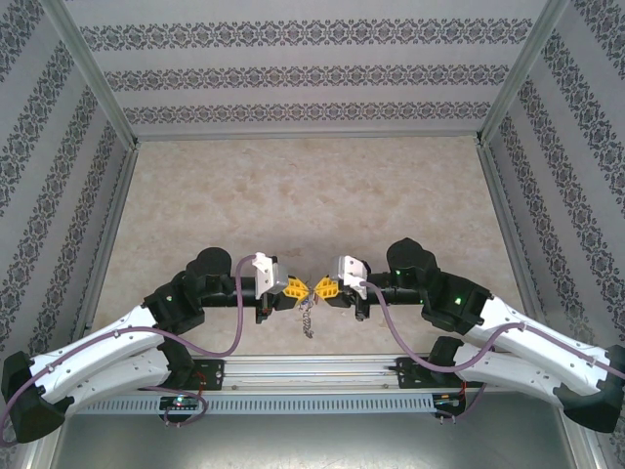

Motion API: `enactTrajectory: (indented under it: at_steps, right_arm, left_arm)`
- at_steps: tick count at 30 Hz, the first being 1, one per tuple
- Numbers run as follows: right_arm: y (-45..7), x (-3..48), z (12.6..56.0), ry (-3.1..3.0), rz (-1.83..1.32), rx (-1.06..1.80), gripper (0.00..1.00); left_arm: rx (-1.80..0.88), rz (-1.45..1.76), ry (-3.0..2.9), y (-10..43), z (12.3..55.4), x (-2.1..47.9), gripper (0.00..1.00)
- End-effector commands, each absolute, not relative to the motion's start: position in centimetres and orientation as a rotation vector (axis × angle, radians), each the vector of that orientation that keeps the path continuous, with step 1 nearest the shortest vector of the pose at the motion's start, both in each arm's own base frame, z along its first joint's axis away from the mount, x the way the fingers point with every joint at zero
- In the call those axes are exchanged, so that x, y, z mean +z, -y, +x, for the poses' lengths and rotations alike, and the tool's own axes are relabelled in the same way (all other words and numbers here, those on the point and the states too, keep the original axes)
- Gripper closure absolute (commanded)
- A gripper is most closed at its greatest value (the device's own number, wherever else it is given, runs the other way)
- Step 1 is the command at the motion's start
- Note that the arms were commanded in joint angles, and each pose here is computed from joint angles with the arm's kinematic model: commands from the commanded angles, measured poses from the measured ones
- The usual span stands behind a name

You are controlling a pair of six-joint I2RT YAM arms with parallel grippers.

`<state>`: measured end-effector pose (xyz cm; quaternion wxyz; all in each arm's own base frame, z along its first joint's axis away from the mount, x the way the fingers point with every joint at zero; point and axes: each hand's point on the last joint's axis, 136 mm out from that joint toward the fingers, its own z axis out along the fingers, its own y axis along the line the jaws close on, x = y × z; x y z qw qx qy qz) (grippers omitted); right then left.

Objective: Put the keys on the keyring

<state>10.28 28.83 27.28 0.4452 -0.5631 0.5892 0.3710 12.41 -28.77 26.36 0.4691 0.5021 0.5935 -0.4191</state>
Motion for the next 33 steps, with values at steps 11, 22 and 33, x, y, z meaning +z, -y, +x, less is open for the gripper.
enactTrajectory:
  at_steps: [11, 22, 33]
  right_arm:
    - [-29.1, 27.5, 9.8, -1.451, -1.414, 0.964, 1.0]
    - [-29.0, 27.6, 9.2, -1.401, -1.445, 0.938, 1.0]
    - [-28.8, 26.8, 8.6, -1.312, -1.496, 0.786, 1.0]
  left_arm:
    - [-1.041, 1.226, -1.363, 28.9, 11.9, 28.5, 1.0]
    - [-1.054, 1.222, -1.372, 28.9, 11.9, 28.8, 1.0]
    - [-1.107, 1.214, -1.384, 29.2, 11.6, 29.4, 1.0]
